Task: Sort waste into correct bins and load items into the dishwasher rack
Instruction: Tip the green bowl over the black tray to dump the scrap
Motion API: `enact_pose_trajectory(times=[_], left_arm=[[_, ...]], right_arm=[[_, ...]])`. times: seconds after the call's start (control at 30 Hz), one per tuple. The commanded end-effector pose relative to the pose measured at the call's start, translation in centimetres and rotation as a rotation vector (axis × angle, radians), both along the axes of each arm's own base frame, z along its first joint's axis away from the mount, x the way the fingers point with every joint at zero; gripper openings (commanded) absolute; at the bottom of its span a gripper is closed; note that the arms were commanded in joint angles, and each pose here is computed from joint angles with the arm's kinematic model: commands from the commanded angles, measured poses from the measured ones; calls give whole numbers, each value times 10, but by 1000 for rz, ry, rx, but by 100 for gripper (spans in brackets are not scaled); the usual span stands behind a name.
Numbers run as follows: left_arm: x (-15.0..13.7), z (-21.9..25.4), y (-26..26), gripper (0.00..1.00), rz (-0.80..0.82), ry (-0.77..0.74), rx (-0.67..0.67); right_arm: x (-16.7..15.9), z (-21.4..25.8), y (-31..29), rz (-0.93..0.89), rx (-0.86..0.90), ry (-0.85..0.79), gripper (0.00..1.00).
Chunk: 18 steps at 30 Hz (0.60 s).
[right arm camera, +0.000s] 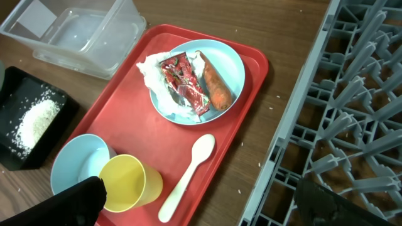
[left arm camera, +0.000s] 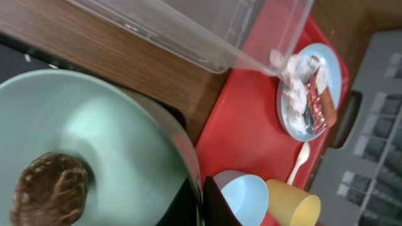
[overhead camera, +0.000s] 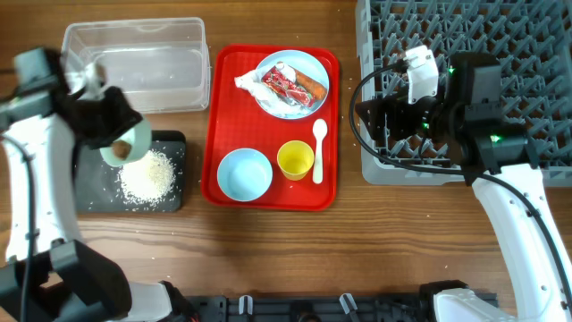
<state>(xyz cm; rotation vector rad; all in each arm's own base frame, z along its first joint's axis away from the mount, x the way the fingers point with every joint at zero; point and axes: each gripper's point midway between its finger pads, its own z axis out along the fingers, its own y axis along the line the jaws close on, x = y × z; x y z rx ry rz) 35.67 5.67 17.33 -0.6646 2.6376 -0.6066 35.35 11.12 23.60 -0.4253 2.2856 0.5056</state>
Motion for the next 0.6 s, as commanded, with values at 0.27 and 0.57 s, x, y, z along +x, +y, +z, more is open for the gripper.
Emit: enact_pose_trajectory(times=[0.27, 0.57], left_arm=[[-27, 8, 52, 4, 66, -554, -595], [-51, 42, 98, 4, 97, -783, -648]], right_arm=[[3, 4, -1, -24, 11, 4, 100], [0, 1, -1, -24, 7, 25, 100]])
